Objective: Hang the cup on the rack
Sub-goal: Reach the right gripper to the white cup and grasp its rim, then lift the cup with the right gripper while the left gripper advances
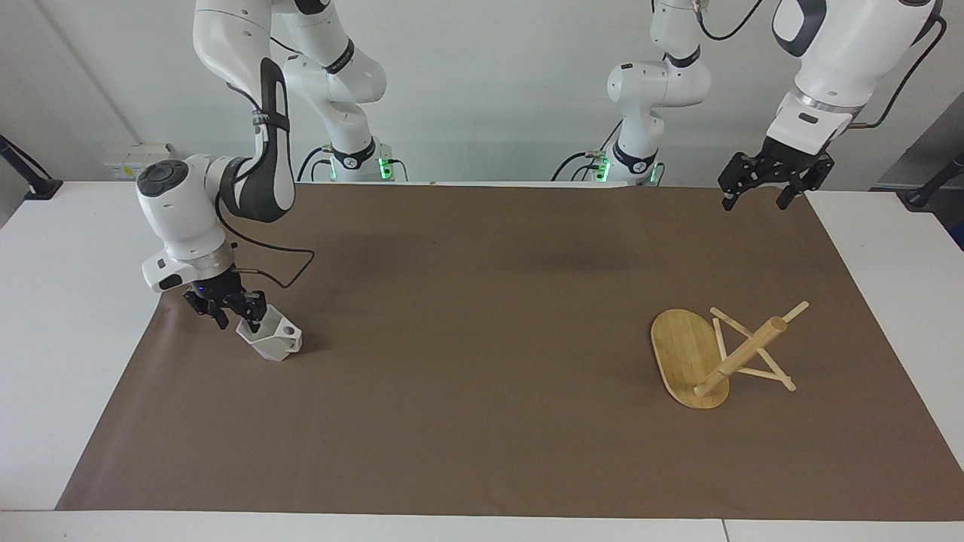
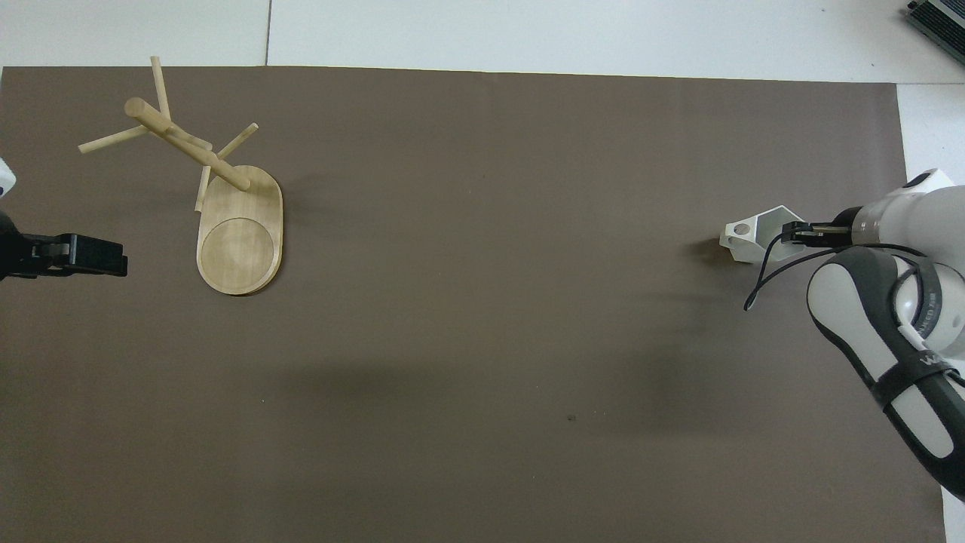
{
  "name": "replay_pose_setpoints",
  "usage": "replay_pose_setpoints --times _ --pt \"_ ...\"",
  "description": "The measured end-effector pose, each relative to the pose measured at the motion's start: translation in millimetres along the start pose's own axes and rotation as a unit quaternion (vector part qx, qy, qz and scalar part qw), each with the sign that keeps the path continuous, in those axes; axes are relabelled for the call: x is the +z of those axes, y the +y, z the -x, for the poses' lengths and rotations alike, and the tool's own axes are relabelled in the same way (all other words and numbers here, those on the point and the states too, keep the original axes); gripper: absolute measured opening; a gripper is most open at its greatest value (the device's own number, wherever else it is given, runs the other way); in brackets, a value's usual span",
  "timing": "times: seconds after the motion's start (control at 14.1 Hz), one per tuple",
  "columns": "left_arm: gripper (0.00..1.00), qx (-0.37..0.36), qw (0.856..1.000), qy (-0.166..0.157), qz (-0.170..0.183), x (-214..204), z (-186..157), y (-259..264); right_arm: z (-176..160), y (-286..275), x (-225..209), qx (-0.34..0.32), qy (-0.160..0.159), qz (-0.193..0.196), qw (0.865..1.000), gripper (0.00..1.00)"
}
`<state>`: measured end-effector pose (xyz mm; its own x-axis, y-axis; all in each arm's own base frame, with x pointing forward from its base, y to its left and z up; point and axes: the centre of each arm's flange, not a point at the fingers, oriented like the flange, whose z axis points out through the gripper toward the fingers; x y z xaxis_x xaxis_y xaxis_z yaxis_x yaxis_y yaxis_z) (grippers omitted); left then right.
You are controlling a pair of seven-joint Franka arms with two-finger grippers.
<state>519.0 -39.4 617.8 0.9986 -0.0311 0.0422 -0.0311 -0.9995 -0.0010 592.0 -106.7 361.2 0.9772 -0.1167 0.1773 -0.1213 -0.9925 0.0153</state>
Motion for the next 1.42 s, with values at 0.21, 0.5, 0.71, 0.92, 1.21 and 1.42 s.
replay_pose_setpoints --times 0.21,0.5,0.71,0.92,1.21,1.42 --pt "1.00 0.000 1.000 0.000 0.000 0.0 0.0 0.0 0.2 0.0 0.2 0.000 0.000 0.000 1.000 0.35" --pt "1.00 -0.001 1.000 0.000 0.000 0.2 0.0 -0.7 0.4 -0.1 0.5 0.001 -0.001 0.000 1.000 0.16" --pt "1.00 -0.001 1.000 0.000 0.000 0.2 0.0 -0.6 -0.6 -1.6 -2.7 0.002 0.002 -0.002 1.000 0.04" --pt "1.00 0.000 1.000 0.000 0.000 0.2 0.1 0.5 0.2 -0.9 -1.8 0.002 0.001 -0.002 1.000 0.04" --pt "1.00 -0.032 0.999 -0.006 0.000 1.3 1.7 4.5 0.1 -0.9 -2.0 0.002 0.000 -0.002 1.000 0.04" --pt "1.00 -0.065 0.998 -0.010 0.000 1.5 3.3 6.4 0.1 -0.8 -2.7 0.002 -0.006 -0.002 1.000 0.04"
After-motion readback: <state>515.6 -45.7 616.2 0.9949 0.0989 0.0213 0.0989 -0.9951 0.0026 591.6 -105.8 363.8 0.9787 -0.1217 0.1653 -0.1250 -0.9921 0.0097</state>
